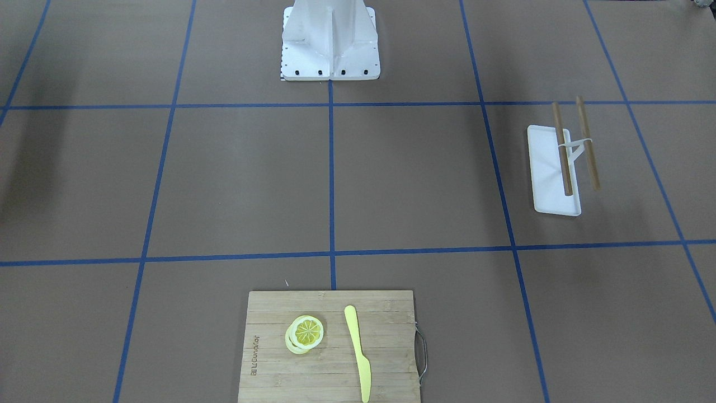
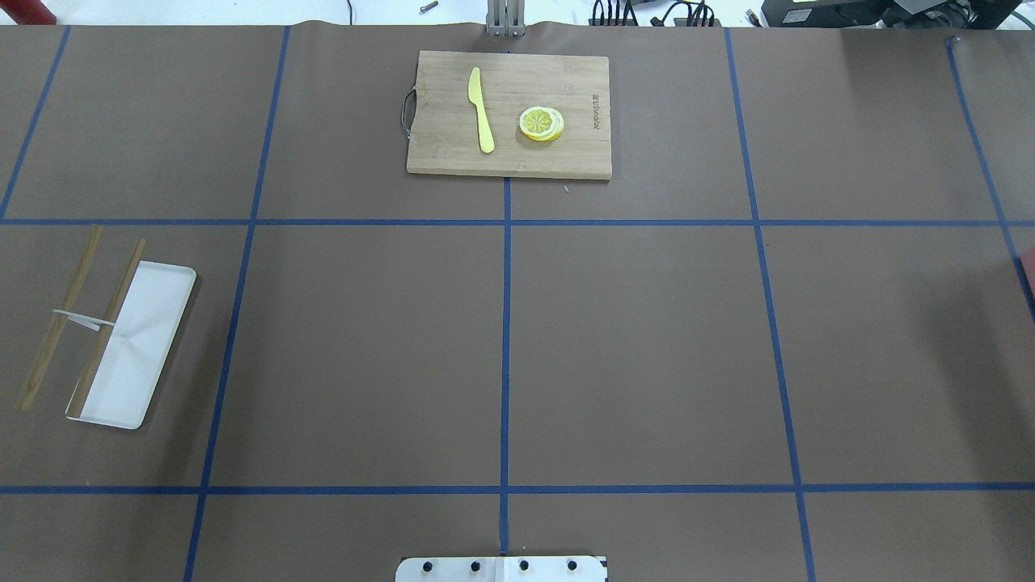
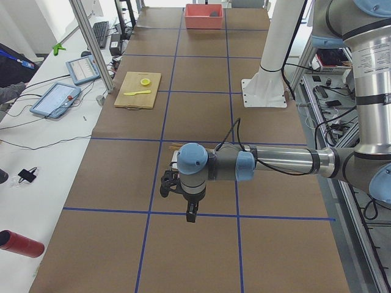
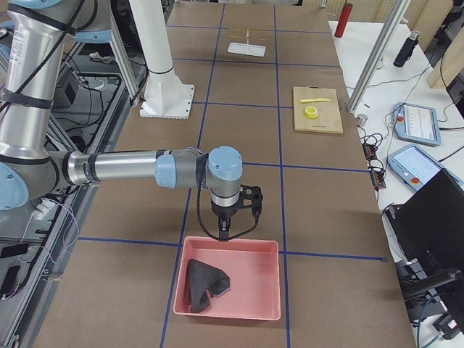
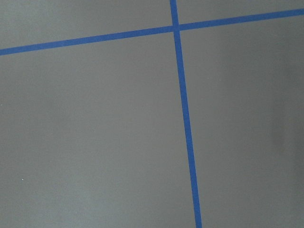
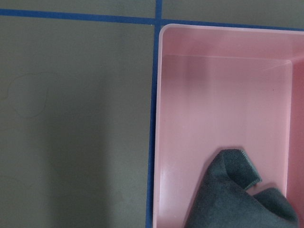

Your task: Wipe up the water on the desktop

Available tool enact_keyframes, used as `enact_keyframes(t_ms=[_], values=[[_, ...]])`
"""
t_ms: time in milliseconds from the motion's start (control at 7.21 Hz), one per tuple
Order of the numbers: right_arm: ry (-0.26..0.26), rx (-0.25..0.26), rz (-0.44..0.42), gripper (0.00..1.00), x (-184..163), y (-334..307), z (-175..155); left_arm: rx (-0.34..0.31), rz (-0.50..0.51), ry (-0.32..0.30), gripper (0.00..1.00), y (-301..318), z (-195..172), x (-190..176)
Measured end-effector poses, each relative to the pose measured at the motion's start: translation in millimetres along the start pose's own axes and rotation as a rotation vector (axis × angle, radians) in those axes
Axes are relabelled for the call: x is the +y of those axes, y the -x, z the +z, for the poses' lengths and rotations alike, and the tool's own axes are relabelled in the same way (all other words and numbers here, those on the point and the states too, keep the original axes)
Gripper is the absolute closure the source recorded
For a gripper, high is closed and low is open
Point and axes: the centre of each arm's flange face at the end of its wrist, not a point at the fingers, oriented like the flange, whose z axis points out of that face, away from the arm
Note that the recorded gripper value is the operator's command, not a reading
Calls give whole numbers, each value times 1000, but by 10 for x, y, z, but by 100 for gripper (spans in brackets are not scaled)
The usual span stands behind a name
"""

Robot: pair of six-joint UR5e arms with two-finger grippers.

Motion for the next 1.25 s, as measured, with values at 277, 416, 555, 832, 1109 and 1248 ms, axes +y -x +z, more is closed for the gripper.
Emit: enact_keyframes(t_ms=[277,416,555,832,1109,1248], values=[[1,-1,-2,0,8,-2,3,0,1,0,1,1,2,4],[0,-1,-4,0,9,-1,2,0,2,0,1,1,2,4],[1,-2,-4,0,11,0,2,0,3,-1,1,-1,0,2],[0,-19,-5,0,10,22,-4,0,6,-2,1,-3,-3,-3],[-7,-37,-15,0,3,66,-35,0,8,-3,1,-7,-7,-6],[-11,-35,-21,0,-6,78,-51,0,8,-4,1,-7,-8,-6]])
